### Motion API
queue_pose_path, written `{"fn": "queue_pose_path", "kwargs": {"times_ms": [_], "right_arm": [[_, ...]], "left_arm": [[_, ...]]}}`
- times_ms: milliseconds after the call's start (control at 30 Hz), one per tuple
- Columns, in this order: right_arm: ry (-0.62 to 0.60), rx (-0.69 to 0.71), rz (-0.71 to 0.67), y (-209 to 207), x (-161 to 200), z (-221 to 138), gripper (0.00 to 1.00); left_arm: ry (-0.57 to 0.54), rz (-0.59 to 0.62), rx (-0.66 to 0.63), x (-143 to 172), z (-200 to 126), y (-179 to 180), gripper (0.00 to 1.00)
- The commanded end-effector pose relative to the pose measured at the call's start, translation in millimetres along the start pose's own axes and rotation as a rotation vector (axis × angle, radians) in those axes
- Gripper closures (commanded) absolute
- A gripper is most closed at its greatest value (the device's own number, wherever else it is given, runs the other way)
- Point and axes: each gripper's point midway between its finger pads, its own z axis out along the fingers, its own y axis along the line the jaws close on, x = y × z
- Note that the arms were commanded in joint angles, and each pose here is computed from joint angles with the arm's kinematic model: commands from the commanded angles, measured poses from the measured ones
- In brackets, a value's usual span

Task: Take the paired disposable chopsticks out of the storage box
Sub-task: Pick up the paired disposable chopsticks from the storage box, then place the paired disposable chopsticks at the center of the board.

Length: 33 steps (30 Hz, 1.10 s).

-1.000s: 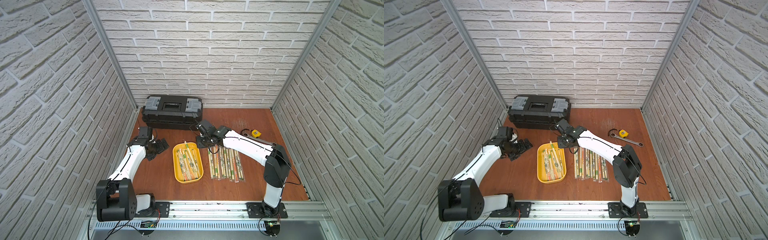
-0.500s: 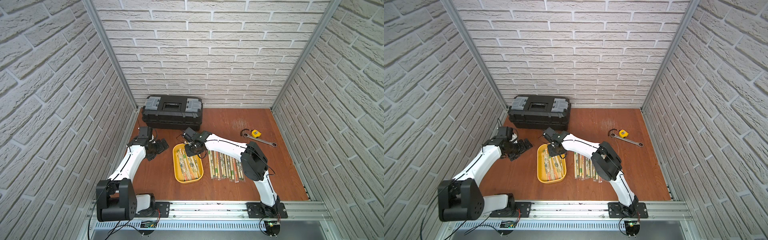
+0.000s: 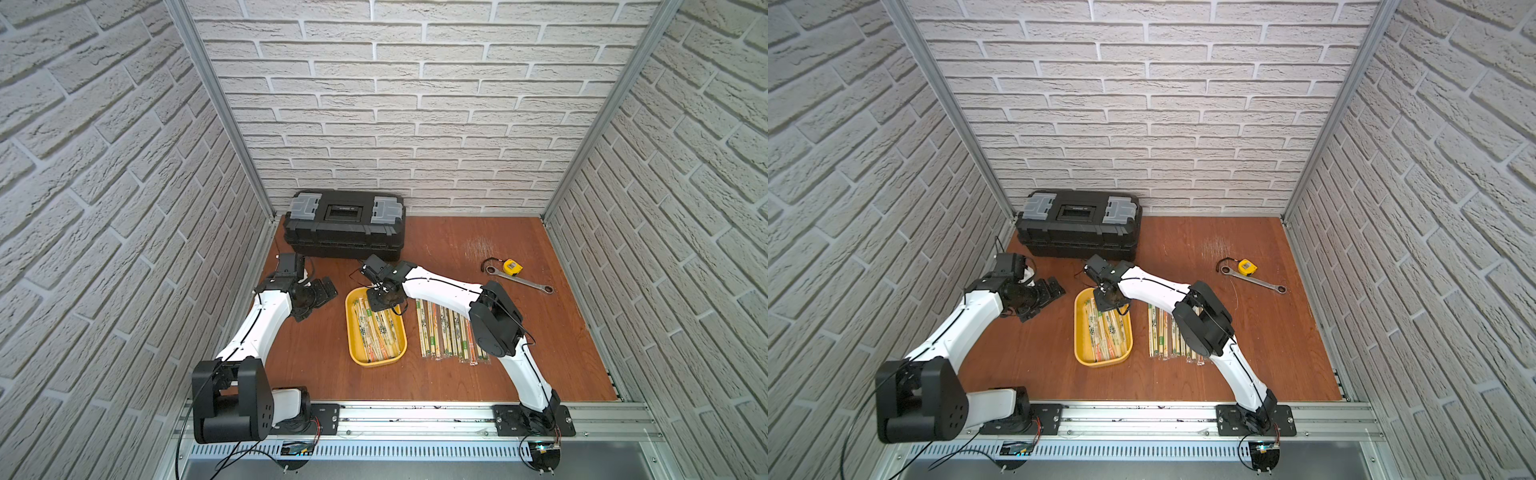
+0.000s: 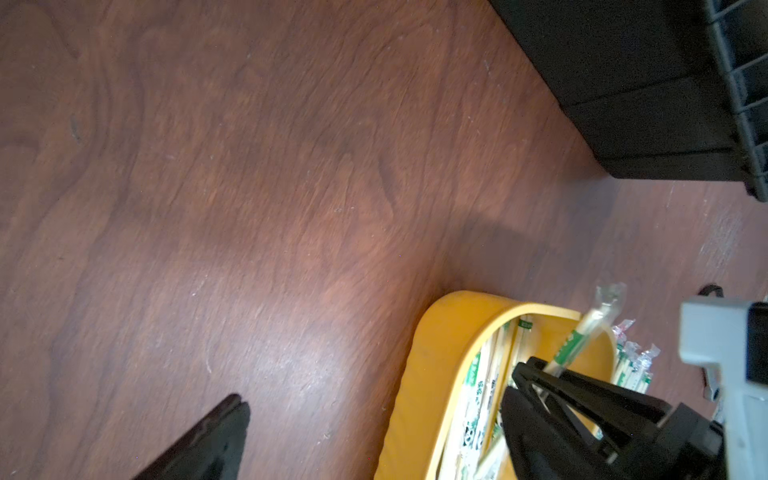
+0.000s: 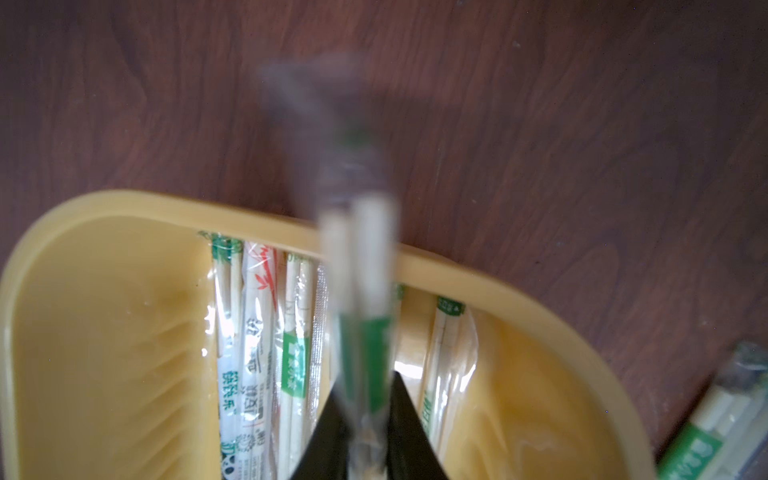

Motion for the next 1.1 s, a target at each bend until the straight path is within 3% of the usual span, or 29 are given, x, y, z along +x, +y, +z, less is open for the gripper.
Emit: {"fn": "queue_pose_path", "kwargs": {"times_ms": [0,333,567,833,1067], "right_arm": [[-0.045,-0.028,-0.005,5.7,-14.1,-20.5,0.9],[-0.193,-0.097,0.024,11.0,-40.1,-95.9,0.93],[-0.282,-0.091,0.09,-18.8,-48.9,-141.1,0.93],[-0.225,0.02,0.187,-74.1,-18.1,-121.9,0.93],[-0.115,0.057,0.208,-83.9,13.4,-81.1,0.93]], "left_arm": [[-0.019,0.006,0.001,-2.2,-4.8,0.6,0.02],[-0.019,0.008,0.006,-3.2,-5.9,-1.4,0.02],[-0.02,0.011,0.011,-4.1,-7.0,-2.7,0.02],[-0.015,0.011,0.018,-2.5,-6.2,-3.6,0.02],[-0.014,0.009,0.024,-1.1,-5.7,-4.7,0.02]]}}
